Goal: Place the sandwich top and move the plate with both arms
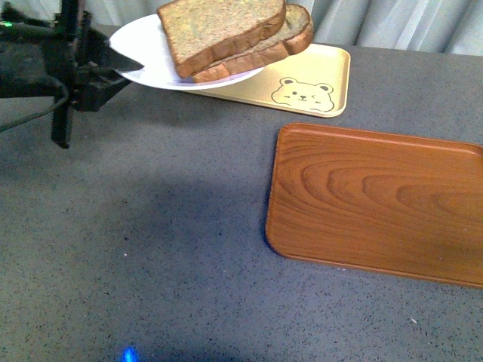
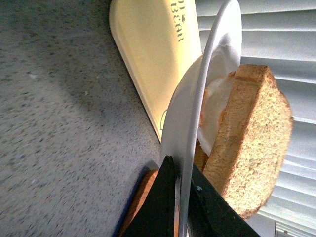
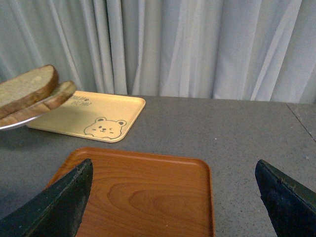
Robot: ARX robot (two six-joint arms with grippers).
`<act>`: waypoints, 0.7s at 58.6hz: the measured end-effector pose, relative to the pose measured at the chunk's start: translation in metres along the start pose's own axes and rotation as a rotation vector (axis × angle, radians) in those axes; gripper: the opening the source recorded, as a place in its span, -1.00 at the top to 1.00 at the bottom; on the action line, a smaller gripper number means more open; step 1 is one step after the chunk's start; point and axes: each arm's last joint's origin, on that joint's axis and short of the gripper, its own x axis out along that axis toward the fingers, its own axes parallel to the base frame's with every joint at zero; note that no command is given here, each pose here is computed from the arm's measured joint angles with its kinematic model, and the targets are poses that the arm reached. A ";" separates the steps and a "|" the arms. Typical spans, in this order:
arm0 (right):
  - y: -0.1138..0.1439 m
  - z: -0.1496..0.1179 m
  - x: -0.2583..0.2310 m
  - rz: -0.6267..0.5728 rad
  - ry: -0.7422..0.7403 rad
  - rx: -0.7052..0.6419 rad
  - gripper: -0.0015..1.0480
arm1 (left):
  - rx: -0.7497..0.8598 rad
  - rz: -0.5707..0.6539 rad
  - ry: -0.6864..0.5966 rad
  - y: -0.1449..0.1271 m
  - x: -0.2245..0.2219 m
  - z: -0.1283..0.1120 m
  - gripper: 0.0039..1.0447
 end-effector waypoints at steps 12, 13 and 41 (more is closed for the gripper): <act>0.000 0.000 0.000 0.000 0.000 0.000 -0.82 | 0.043 0.015 0.088 -0.009 0.067 -0.002 0.97; 0.000 0.000 0.000 0.000 0.000 0.000 -0.82 | 0.045 0.015 0.092 -0.009 0.070 -0.002 0.97; 0.000 0.000 0.000 0.000 0.000 0.000 -0.82 | 0.124 0.058 0.170 -0.015 0.157 -0.004 0.97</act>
